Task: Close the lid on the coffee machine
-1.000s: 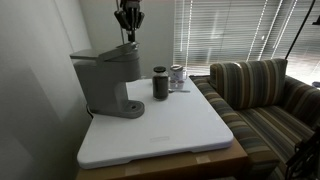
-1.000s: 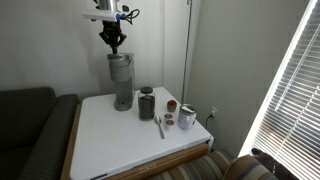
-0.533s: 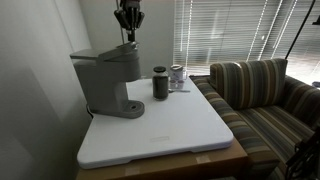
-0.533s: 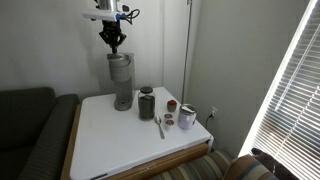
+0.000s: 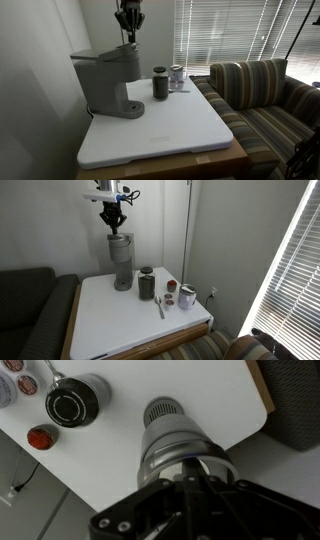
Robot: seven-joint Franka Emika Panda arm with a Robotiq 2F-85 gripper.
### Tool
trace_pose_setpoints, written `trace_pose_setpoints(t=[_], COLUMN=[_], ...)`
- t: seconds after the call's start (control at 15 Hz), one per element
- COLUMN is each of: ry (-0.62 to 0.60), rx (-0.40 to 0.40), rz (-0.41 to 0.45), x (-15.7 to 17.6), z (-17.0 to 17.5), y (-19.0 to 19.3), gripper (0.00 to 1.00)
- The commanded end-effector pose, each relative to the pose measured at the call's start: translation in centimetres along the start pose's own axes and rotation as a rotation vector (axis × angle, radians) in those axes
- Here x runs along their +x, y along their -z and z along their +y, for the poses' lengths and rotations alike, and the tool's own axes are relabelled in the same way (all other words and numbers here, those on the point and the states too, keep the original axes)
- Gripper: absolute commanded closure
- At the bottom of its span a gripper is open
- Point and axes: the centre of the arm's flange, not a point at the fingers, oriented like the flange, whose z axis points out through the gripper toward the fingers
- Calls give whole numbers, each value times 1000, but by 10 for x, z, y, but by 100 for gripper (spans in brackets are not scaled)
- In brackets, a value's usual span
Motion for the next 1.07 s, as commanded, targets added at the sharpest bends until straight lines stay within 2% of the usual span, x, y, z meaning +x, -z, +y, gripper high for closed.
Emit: trace_pose_setpoints(t=[0.0,0.27,0.47,0.73,1.0], ry=[-10,-30,-38,-43,-45], rx=[44,62,80,108,107], rz=[-42,-84,-134,-156,-141], x=[7,11,12,18,16], z=[8,10,15,17,17], y=[-29,-49,-78,-80,-70], gripper=[100,100,100,100,100])
